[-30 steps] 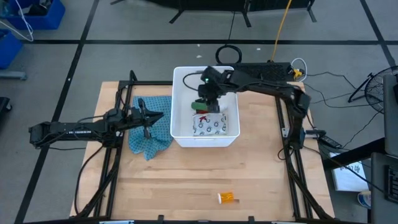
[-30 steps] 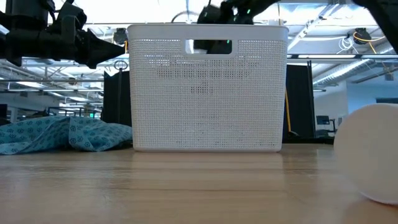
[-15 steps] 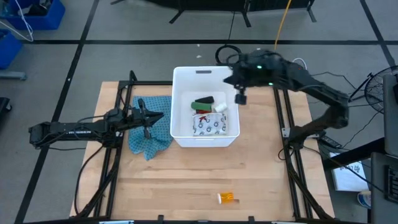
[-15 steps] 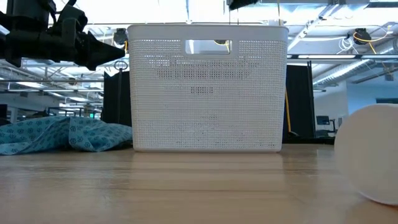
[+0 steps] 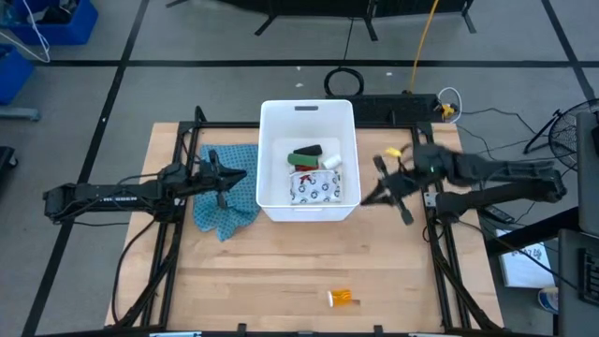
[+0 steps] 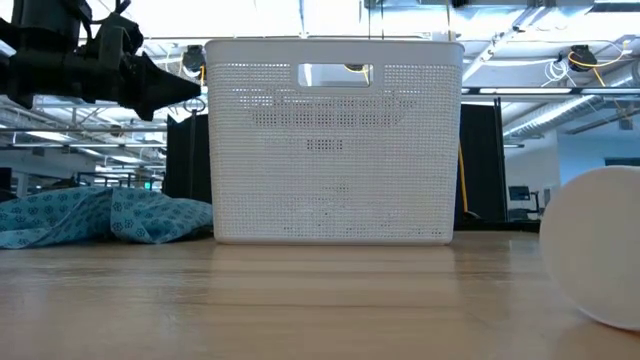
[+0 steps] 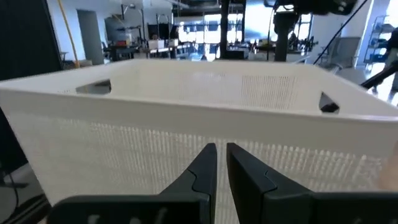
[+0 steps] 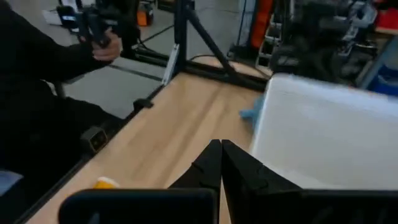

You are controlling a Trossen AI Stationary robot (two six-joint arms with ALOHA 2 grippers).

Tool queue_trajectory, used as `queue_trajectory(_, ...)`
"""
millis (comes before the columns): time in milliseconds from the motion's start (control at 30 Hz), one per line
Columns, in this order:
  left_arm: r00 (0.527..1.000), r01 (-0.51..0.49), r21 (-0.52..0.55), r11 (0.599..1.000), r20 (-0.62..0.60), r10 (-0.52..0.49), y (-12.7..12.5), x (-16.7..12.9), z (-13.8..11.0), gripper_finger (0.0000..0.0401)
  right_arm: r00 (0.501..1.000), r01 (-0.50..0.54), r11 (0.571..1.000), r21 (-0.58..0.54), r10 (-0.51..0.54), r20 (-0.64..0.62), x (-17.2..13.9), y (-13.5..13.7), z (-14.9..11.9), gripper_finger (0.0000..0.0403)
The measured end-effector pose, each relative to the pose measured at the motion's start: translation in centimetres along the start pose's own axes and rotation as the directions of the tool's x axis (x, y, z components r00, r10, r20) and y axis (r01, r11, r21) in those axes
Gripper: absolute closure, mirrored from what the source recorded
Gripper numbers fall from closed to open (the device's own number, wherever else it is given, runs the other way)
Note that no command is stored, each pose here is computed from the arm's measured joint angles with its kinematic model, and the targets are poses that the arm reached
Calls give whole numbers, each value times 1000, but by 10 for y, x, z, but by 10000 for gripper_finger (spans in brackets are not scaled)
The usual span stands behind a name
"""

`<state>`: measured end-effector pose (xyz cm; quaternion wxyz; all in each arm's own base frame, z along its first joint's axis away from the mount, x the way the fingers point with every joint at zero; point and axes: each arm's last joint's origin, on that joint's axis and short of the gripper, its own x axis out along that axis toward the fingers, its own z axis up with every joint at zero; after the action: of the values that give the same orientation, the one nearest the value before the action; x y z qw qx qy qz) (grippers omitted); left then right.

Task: Pick & place medical supplies in basket/bin
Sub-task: Put the orange pill bottle into the white bin

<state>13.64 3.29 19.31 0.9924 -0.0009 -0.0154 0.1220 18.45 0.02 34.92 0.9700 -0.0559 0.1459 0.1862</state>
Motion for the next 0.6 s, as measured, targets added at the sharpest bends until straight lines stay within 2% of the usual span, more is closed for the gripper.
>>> queue_trajectory(100,998,-49,1,999,-35,49,1,0,-3,359,999,37,998,44,-37,18,-1,15,-37,403)
queue_trajectory(300,993,-92,-51,994,-73,88,3,0,-7,359,974,224,967,120,-225,-9,-6,29,-85,403)
queue_trajectory(400,994,-92,-52,994,-71,89,3,0,-7,359,983,177,979,103,-181,33,3,37,-97,403)
queue_trajectory(500,994,-92,-50,994,-71,88,3,0,-7,359,993,68,997,-40,-63,100,9,50,-103,403)
queue_trajectory(600,994,-92,-50,995,-71,88,3,0,-7,359,989,57,991,-121,-40,140,9,56,-119,403)
